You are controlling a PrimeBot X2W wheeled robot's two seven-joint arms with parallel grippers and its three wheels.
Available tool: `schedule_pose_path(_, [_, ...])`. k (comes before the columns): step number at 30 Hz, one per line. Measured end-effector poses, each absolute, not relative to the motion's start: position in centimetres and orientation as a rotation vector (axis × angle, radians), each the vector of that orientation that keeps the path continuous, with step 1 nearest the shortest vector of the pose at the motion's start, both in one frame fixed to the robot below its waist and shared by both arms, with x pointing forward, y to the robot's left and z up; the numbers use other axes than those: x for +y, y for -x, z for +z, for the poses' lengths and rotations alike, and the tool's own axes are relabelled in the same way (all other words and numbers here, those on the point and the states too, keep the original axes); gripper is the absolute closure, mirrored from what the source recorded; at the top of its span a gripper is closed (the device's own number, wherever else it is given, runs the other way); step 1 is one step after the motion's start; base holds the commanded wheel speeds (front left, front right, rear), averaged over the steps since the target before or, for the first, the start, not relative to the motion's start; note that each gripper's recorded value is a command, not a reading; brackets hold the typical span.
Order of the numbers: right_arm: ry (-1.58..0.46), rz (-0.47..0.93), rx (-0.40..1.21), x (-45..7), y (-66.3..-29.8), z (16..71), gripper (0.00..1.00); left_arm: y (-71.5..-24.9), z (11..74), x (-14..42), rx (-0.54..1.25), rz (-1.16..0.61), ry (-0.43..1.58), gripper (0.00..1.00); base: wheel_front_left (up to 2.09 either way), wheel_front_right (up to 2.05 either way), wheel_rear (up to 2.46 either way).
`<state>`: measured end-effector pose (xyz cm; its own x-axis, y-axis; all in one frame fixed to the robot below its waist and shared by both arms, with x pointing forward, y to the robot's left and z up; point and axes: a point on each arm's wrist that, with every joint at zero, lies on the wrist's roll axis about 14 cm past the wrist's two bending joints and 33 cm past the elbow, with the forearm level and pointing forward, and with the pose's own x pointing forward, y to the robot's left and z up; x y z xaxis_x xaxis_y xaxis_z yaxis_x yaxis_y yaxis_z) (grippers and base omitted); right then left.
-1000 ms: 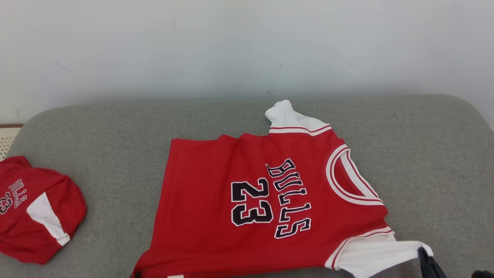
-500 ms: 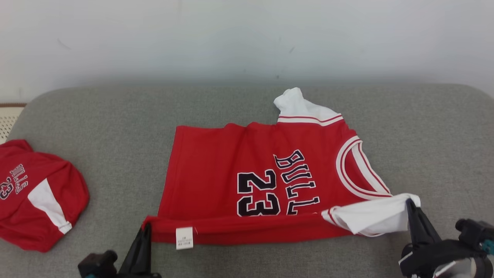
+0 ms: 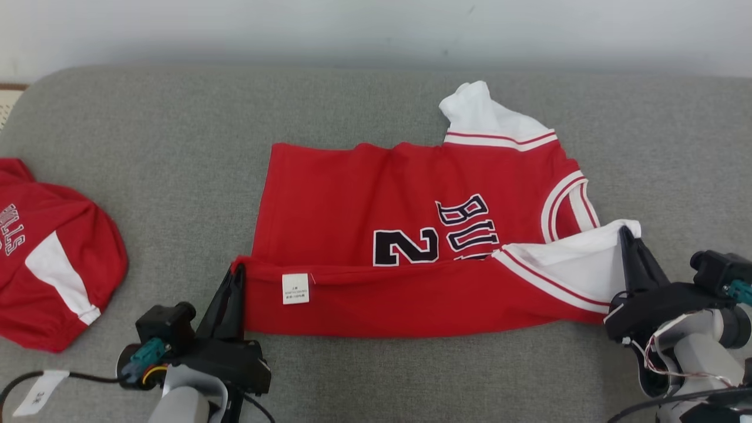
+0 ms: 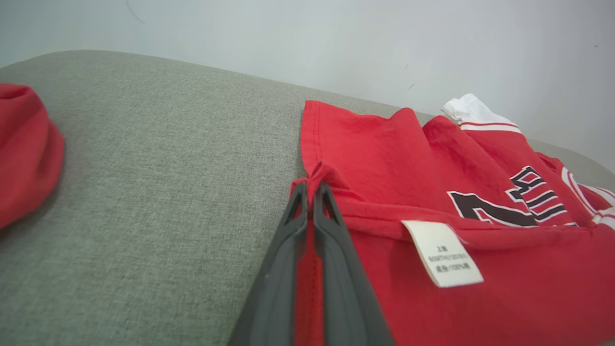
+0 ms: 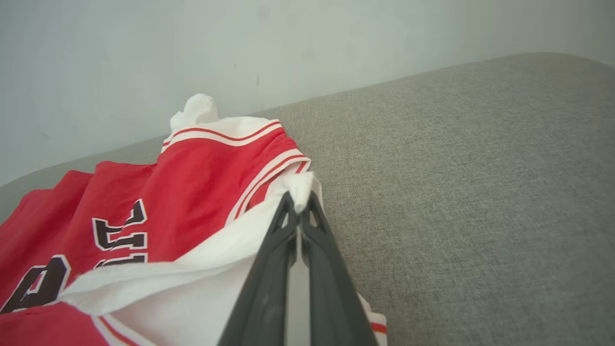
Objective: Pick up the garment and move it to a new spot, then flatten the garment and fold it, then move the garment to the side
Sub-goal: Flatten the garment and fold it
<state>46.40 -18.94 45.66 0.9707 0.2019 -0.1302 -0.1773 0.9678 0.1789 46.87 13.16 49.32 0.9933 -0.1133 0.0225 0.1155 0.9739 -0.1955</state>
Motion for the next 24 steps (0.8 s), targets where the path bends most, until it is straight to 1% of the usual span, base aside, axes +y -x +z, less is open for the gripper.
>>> schedule_pose_path(4, [-0.163,0.185,0.171,-19.0,-47.6,44.8,1.00,-47.9,48.7,12.8,0.004,-0.125,0.191,1.00,0.00,0.00,0.00])
schedule_pose_path(5, [-0.163,0.186,0.177,-18.9,-47.8,44.5,0.78,-48.1,48.5,12.8,0.008,-0.126,0.190,0.95,0.00,0.00,0.00])
schedule_pose_path(6, [-0.165,0.185,0.183,-18.9,-48.0,44.3,0.54,-48.3,48.4,12.8,0.010,-0.124,0.189,0.74,0.00,0.00,0.00])
schedule_pose_path(7, [-0.172,0.178,0.184,-18.9,-48.3,44.2,0.00,-48.5,48.3,12.8,0.011,-0.120,0.189,0.55,0.00,0.00,0.00])
schedule_pose_path(8, [-0.180,0.171,0.181,-19.0,-48.5,44.2,0.00,-48.6,48.1,12.9,0.016,-0.116,0.192,0.00,0.00,0.00,0.00])
schedule_pose_path(9, [-0.201,0.177,0.135,-18.7,-49.4,45.4,0.00,-48.9,47.8,13.3,0.019,-0.093,0.196,0.00,0.00,0.00,0.00])
schedule_pose_path(13, [-0.226,0.163,0.041,-19.1,-50.0,48.0,0.00,-49.4,49.3,13.8,-0.032,-0.069,0.185,0.00,0.00,0.00,0.00])
schedule_pose_path(18, [-0.211,0.147,0.107,-19.5,-47.0,45.5,0.00,-47.9,48.7,14.0,-0.017,-0.062,0.177,0.00,0.00,0.00,0.00])
schedule_pose_path(24, [-0.231,0.119,0.147,-19.9,-43.7,44.1,0.00,-45.9,48.6,14.9,-0.015,-0.032,0.174,0.00,0.00,0.00,0.00])
